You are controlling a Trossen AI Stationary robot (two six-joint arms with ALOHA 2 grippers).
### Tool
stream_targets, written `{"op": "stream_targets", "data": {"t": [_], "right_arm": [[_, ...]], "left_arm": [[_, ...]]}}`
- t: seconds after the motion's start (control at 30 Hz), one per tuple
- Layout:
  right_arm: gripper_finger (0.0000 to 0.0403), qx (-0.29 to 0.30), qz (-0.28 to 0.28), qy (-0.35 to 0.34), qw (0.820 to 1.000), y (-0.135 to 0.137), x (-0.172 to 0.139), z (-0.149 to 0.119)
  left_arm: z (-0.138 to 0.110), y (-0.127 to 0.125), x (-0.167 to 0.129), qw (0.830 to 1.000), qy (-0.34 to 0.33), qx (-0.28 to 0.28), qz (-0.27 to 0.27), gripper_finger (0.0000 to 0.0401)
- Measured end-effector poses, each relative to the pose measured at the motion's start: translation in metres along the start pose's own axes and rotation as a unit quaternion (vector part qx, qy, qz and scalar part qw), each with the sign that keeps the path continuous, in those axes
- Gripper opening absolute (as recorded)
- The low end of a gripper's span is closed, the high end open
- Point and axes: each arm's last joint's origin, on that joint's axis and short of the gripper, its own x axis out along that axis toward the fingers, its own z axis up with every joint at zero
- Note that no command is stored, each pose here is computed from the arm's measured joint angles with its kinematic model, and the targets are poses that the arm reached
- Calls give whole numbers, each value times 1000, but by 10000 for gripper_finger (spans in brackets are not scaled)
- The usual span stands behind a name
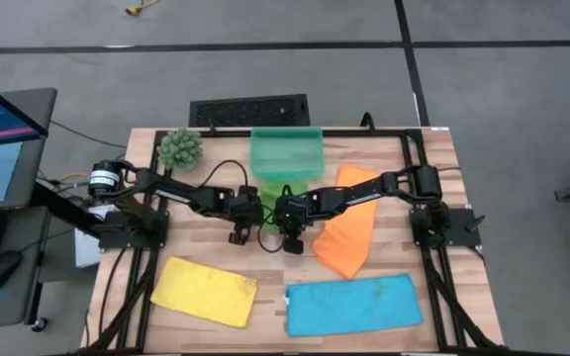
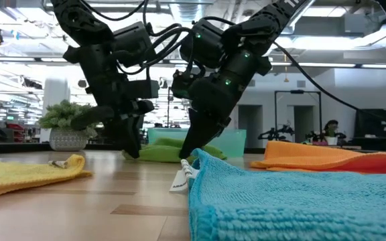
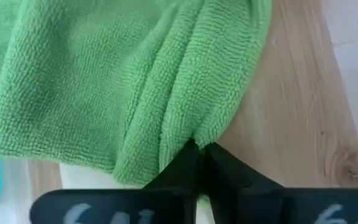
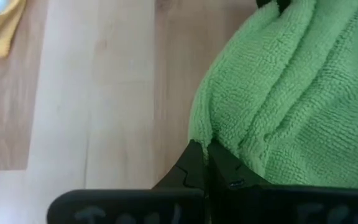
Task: Roll microfiber towels into tight, uniform cylinder then place into a basket
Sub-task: Roll the green towel
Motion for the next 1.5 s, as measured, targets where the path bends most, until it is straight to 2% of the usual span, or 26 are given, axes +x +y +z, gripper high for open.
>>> {"op": "stream_targets", "data": {"t": [0.13,0.33,0.57,0.73,0.83,1.0,1.13,1.33,1.5], "right_arm": [[10,-1,12,0,1000,1,0,0],[10,-5,46,0,999,6,1,0],[10,14,137,-2,990,19,-1,11],[9,51,161,-13,986,31,-2,18],[9,72,162,-20,984,36,-2,21],[9,130,128,-23,983,39,-1,21],[9,166,124,-19,978,36,-1,21],[9,169,160,-11,973,35,-3,23],[9,196,171,-4,966,25,-4,24]], "left_arm": [[2,0,-1,1000,1,-4,-22,6],[6,-3,-8,994,4,-28,-105,2],[22,-3,-30,966,12,-78,-248,1],[31,-1,-45,948,36,-103,-299,1],[31,0,-48,947,50,-105,-300,1],[25,-1,-44,961,73,-99,-250,0],[18,-3,-37,965,72,-88,-237,0],[15,2,-30,975,53,-86,-198,0],[7,13,-23,977,45,-108,-178,0]]}}
